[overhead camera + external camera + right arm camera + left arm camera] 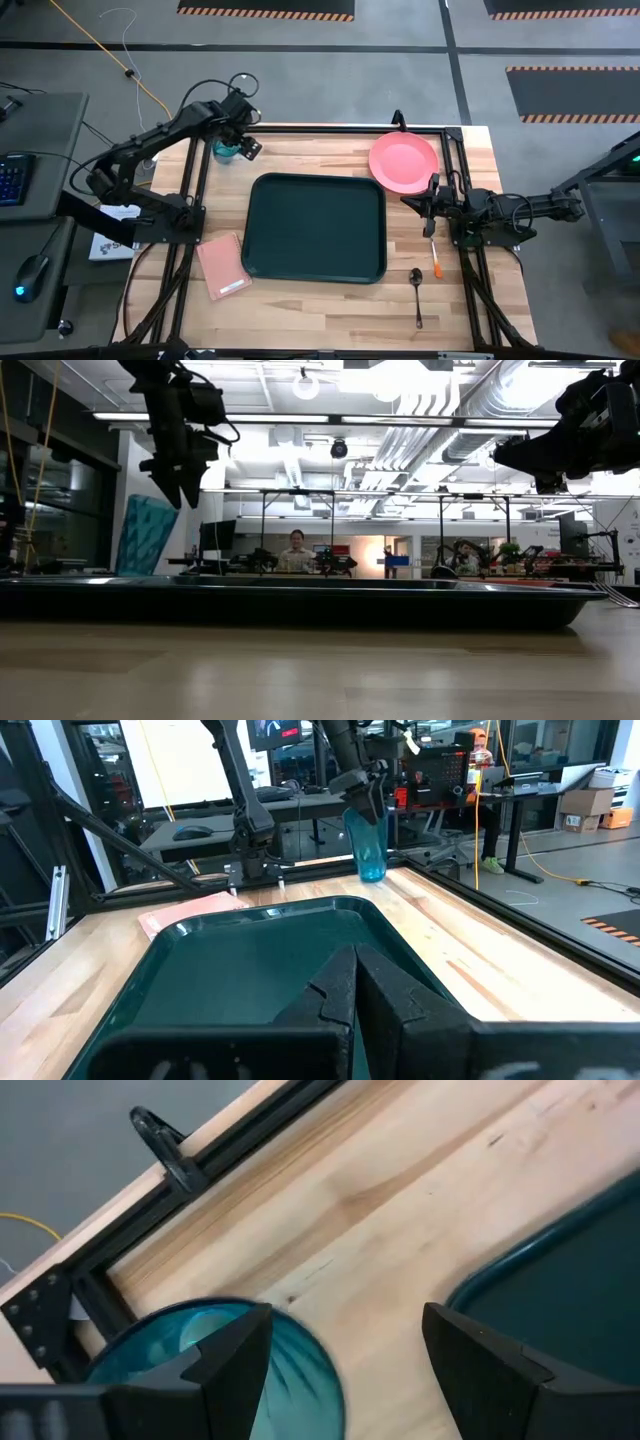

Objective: Pick and place plate/cup/fork/spoon on tray
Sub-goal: Put the blue cup on the black tray

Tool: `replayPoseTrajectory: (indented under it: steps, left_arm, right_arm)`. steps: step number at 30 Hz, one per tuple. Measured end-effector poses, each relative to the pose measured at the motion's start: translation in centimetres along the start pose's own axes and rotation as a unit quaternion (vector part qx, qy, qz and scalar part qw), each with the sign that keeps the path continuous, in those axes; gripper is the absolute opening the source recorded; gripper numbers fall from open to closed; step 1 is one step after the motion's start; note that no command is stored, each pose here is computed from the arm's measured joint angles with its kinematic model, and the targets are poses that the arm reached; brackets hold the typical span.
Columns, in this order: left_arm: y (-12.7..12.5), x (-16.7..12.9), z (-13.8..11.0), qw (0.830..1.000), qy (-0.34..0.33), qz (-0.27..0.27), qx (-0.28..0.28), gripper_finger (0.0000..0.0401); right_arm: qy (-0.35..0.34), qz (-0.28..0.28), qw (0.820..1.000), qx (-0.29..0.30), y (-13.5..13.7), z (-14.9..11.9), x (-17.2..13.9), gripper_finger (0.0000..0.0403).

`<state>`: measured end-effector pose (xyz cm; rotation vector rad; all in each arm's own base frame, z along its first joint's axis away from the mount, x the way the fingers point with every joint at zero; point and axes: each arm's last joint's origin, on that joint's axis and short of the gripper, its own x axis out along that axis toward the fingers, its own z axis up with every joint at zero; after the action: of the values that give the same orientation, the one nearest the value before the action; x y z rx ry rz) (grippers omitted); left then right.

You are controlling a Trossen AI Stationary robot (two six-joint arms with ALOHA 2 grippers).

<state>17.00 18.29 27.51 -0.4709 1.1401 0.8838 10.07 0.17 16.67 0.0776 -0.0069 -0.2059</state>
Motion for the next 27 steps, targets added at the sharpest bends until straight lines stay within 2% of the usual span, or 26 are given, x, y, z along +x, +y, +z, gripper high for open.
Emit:
replayPoseTrajectory:
  steps: [27]
  left_arm:
    - [0.53,-0.33,-0.67,0.997,0.021,0.073,0.011,0.0250]
  right_arm:
    - [0.000,0.000,1.000,0.000,0.00,-0.01,0.00,0.0000]
